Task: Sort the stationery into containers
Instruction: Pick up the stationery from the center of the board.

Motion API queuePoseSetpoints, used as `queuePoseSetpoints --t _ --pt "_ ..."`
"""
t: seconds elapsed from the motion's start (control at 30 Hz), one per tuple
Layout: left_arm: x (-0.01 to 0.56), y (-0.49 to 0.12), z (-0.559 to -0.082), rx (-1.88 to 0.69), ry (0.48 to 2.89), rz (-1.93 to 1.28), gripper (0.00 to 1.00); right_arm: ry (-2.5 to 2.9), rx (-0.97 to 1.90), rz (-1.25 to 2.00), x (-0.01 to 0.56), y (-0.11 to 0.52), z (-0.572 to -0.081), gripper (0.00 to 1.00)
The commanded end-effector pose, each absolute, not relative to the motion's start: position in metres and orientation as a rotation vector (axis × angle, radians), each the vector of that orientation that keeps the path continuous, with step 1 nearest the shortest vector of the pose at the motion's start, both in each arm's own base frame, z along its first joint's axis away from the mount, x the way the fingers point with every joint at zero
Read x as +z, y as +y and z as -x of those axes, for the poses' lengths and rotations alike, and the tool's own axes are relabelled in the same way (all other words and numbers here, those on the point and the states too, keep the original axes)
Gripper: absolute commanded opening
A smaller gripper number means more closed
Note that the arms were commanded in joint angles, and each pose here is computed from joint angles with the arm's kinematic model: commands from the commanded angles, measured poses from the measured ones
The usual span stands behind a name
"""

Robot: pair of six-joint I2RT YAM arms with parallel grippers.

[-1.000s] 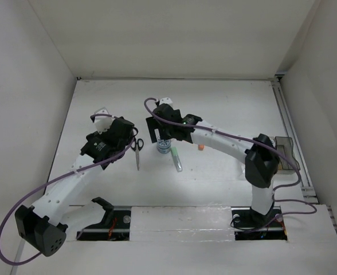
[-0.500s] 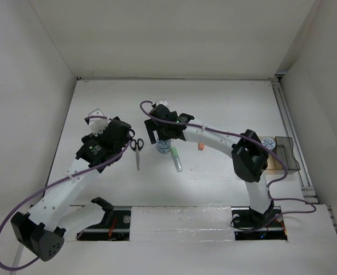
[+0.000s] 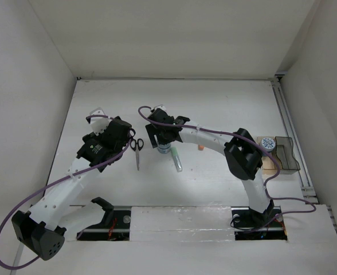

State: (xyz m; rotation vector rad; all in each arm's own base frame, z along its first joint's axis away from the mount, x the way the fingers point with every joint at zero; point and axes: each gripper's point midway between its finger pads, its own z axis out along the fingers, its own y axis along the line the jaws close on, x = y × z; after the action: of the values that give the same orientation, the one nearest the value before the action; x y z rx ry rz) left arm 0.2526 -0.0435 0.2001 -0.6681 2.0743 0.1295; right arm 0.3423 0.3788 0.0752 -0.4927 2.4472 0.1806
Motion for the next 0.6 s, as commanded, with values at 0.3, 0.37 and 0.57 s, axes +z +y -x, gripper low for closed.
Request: queuePoseSetpoints --t 0.3,0.37,0.57 --pt "0.216 -0.045 -0.257 0.096 2.043 0.665 1.00 2.449 0.205 0.506 0.068 0.382 -0.340 0.37" --pt "0.217 -0.045 -0.258 0.089 2.036 0.667 1.00 2.453 0.215 0.511 0.068 0.383 -0.339 0.14" --pt "0.219 -0.045 -0.258 0.081 2.030 0.670 1.00 2.372 0.272 0.454 0.117 0.383 -0.343 0.00"
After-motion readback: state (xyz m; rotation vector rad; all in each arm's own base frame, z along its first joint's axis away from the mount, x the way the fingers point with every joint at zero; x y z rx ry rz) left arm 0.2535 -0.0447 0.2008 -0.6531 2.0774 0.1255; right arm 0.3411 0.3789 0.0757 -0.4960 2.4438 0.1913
